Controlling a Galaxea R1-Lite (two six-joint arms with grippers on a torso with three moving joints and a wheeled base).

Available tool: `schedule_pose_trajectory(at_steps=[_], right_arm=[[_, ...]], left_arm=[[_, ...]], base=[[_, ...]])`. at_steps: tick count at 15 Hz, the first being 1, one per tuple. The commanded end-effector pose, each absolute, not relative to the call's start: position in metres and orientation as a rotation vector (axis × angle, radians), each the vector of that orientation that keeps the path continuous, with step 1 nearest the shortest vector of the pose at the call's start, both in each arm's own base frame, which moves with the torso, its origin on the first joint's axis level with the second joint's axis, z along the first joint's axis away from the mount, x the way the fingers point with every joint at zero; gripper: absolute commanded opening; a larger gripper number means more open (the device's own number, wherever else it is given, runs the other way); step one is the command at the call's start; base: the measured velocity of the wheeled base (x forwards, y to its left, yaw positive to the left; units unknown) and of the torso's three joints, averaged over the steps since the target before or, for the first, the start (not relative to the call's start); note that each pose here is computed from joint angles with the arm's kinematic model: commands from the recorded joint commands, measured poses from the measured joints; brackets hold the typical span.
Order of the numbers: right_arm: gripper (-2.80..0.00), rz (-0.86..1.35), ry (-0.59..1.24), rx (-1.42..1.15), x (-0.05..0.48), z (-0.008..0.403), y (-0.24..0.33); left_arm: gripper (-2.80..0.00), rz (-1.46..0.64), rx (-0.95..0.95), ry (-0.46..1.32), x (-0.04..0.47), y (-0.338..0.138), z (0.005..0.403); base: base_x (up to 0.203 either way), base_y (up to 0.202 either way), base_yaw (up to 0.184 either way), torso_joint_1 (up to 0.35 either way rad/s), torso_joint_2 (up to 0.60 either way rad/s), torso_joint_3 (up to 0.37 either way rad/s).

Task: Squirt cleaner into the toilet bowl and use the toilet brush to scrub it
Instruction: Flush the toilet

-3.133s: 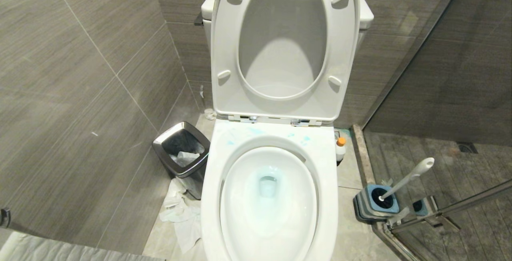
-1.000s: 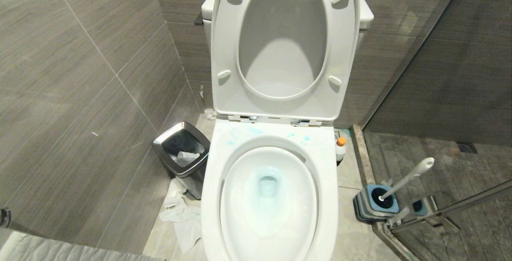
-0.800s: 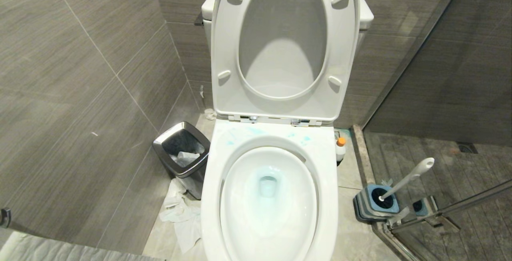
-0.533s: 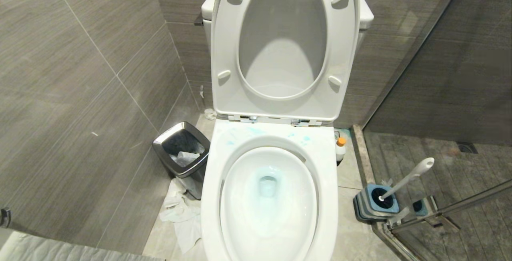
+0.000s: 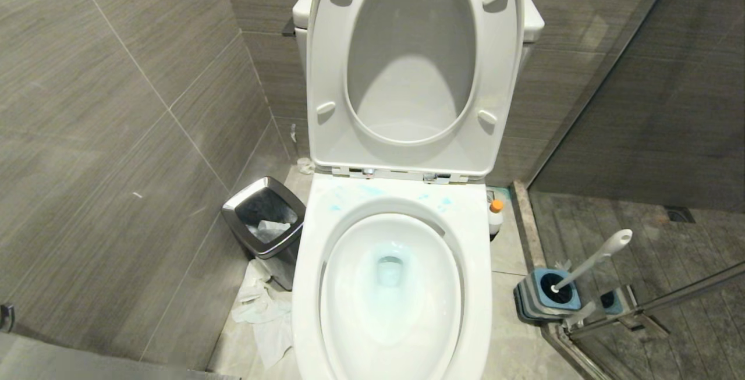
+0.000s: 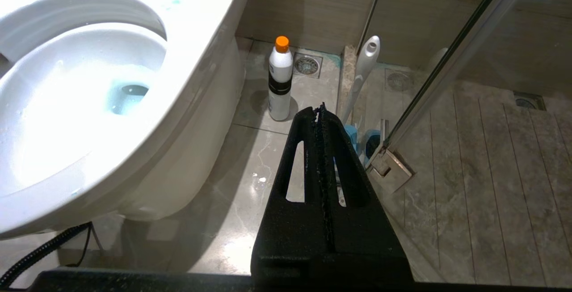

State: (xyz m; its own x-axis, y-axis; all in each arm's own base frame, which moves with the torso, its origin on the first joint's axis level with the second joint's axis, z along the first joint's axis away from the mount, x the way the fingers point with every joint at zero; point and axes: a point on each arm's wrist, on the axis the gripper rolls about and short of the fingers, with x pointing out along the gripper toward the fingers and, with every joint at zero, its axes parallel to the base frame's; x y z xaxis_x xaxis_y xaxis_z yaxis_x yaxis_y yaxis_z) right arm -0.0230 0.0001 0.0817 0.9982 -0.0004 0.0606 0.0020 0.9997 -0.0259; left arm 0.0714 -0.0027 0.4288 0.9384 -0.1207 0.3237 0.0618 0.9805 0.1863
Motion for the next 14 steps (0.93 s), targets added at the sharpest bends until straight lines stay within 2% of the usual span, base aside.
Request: schedule_pose_trajectory(at_steps=[1,4,8,14], right_arm=[[-2.8,0.0,-0.037,-0.026,-0.021,0.075,0.0],[-2.8,0.0,-0.035,-0.026,-0.021,0.075,0.0],[-2.8,0.0,-0.034,-0.026,-0.021,0.075,0.0],[-2.8,0.0,-0.035,-0.026,-0.021,0.075,0.0]], left_arm=[[-2.8,-0.108,0.167,-0.266,0.121,-0.003,0.432],[-2.8,-0.232,0.152,-0.132,0.126,-0.017,0.429],[-2.8,-0.288,0.145,-0.172,0.141,-0.028,0.464],[-2.8,-0.317,0.142,-0.167,0.147,-0.034,0.467]], base=[[0.0,0.0,0.0,0.0,0.0,0.0],[0.0,0.0,0.0,0.0,0.0,0.0],[0.0,0.0,0.0,0.0,0.0,0.0],[0.0,0.0,0.0,0.0,0.0,0.0]])
